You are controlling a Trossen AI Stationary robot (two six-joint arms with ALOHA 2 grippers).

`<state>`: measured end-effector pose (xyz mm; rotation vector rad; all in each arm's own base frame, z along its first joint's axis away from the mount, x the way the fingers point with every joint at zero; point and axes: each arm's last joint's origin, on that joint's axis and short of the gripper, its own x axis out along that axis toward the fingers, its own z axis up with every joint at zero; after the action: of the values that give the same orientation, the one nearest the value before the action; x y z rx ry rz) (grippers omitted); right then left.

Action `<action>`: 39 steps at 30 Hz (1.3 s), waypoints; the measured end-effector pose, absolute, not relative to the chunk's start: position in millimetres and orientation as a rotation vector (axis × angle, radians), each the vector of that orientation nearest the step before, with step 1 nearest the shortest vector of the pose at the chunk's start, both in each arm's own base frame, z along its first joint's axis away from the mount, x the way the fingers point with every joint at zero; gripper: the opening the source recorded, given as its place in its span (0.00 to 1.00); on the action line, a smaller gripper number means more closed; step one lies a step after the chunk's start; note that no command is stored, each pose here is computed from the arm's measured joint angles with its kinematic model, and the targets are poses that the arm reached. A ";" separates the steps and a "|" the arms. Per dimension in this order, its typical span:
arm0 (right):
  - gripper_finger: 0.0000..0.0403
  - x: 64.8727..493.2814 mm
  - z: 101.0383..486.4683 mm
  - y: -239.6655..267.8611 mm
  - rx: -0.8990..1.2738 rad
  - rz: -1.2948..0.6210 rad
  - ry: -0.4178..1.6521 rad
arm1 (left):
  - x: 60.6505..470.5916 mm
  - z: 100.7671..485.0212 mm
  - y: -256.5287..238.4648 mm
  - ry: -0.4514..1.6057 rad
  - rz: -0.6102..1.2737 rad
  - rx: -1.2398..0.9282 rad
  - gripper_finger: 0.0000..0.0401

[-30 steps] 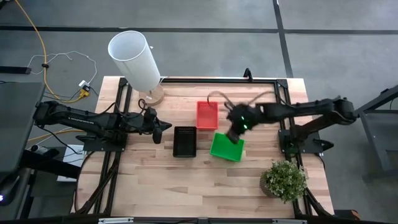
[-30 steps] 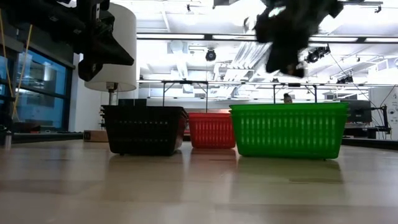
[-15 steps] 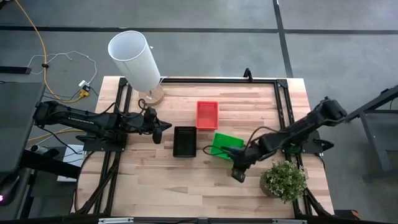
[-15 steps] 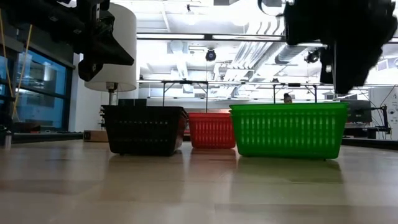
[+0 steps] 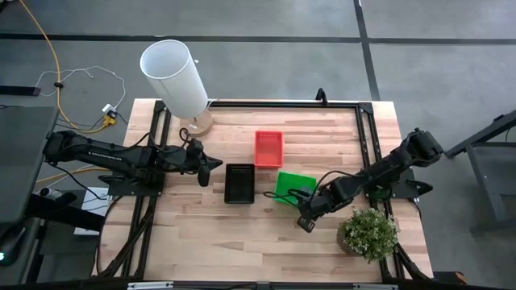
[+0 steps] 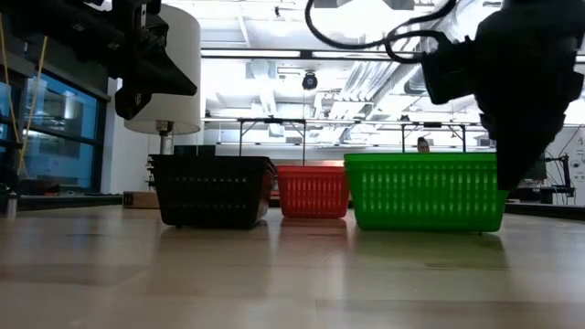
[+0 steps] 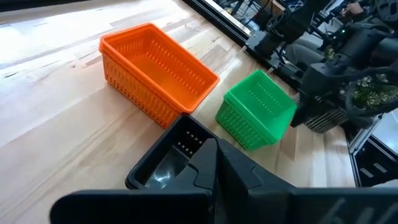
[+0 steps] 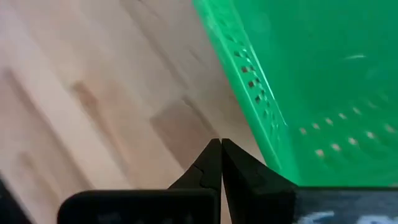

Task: Stack baskets by color
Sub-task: Adjust the stacked bins, then return to Home Position

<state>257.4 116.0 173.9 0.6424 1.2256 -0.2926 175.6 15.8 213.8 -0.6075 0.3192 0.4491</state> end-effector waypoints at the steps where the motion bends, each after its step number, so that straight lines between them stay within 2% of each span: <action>1: 0.00 255.8 173.2 115.2 0.632 -0.306 1.239 | 175.6 213.8 15.8 0.319 0.449 -0.609 0.00; 14: 0.00 250.5 171.3 110.6 0.551 -0.376 1.254 | 175.7 213.9 15.8 0.318 0.449 -0.609 0.00; 17: 0.00 251.1 174.0 112.1 0.544 -0.337 1.273 | 176.3 216.8 15.3 0.296 0.422 -0.618 0.00; 19: 0.00 253.0 185.7 117.3 0.518 -0.262 1.251 | 175.5 225.4 13.7 0.243 0.342 -0.621 0.00; 22: 0.00 254.2 217.0 123.1 0.436 -0.138 1.143 | 172.9 241.5 10.5 0.143 0.199 -0.582 0.00; 25: 0.00 255.3 260.0 117.6 0.336 -0.077 0.940 | 168.3 255.2 8.1 0.044 0.118 -0.535 0.00; 31: 0.00 250.1 342.6 80.8 0.231 -0.050 0.446 | 158.3 271.5 5.8 -0.098 0.135 -0.437 0.00; 35: 0.00 233.5 368.4 52.9 0.157 -0.071 0.319 | 153.1 275.3 5.0 -0.128 0.149 -0.421 0.00; 39: 0.00 213.7 367.2 33.9 0.140 -0.067 0.277 | 150.6 277.1 4.4 -0.139 0.142 -0.411 0.00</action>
<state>213.7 33.9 367.2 0.1398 0.2771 -0.0672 150.6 4.4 277.1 -0.4114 -0.1390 0.1416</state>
